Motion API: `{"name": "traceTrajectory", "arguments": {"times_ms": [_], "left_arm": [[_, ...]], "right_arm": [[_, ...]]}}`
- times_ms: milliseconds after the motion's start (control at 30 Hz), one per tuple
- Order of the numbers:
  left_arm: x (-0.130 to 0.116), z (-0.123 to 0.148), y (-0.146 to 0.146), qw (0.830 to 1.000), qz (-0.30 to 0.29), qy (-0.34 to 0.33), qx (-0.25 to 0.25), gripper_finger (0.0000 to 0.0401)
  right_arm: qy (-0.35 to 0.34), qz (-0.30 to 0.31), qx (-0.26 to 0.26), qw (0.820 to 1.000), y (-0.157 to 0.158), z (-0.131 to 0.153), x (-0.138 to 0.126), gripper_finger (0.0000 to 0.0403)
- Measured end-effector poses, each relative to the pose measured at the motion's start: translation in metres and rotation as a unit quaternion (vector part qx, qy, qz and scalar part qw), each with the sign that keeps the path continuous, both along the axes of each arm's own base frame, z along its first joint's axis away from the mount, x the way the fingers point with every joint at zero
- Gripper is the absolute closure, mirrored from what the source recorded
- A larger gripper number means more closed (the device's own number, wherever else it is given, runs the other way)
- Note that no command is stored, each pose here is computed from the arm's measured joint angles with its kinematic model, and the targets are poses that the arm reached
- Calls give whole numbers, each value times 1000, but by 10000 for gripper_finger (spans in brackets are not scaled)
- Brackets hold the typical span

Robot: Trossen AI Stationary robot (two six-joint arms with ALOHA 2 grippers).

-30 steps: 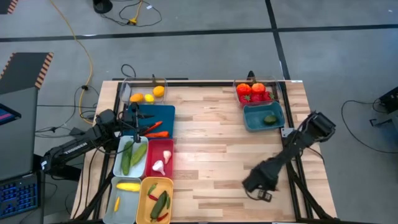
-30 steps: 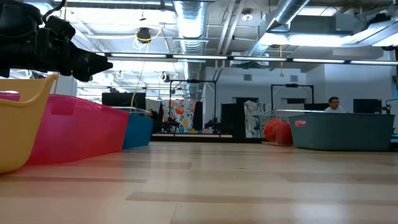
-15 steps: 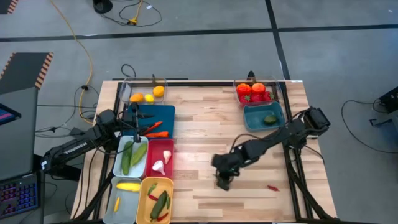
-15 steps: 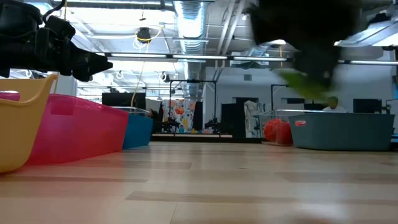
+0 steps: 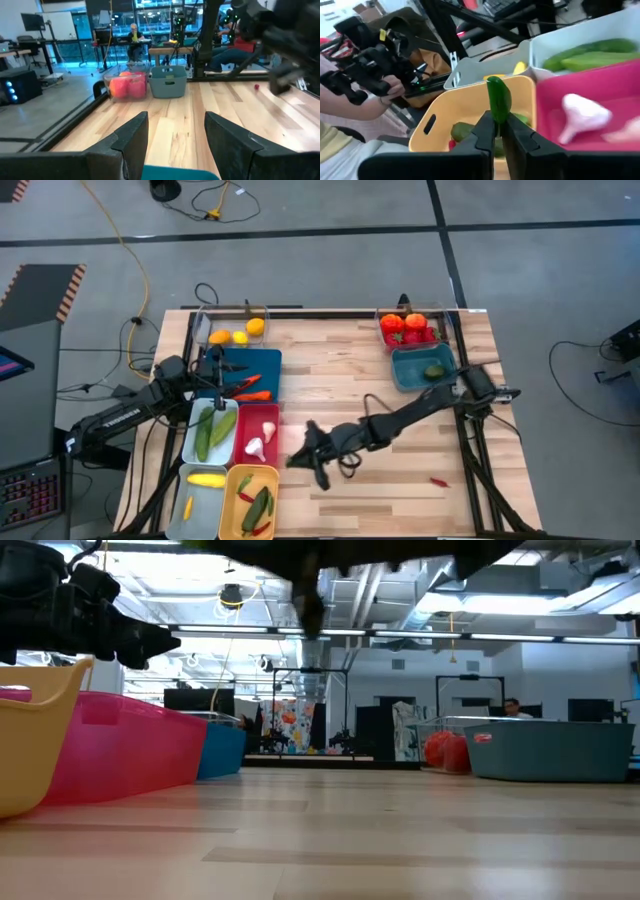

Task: Sort produce into baskets
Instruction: Put the green chili pepper into the yellow bin, then put the red chili pepper into the yellow bin

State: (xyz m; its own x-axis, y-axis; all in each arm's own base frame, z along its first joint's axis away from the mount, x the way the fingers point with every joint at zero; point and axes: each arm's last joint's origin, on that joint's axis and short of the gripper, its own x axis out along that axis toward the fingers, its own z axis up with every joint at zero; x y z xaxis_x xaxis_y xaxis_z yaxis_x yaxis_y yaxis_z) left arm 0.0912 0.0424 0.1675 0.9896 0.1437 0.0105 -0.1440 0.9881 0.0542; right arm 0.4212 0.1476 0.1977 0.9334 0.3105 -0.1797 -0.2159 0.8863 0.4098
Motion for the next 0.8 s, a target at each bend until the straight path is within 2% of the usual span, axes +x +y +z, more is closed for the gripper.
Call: {"name": "traceTrajectory", "arguments": {"times_ms": [333,500,633,800], "left_arm": [[0,0,0,1000,0,-2,0,219],[0,0,0,1000,0,-2,0,219],[0,0,0,1000,0,-1,0,219],[0,0,0,1000,0,-1,0,219]], "right_arm": [[-28,92,26,995,29,-24,73,326],[-25,113,30,993,26,-26,89,277],[-6,110,26,994,22,-26,93,228],[6,122,43,992,11,-23,96,208]]}}
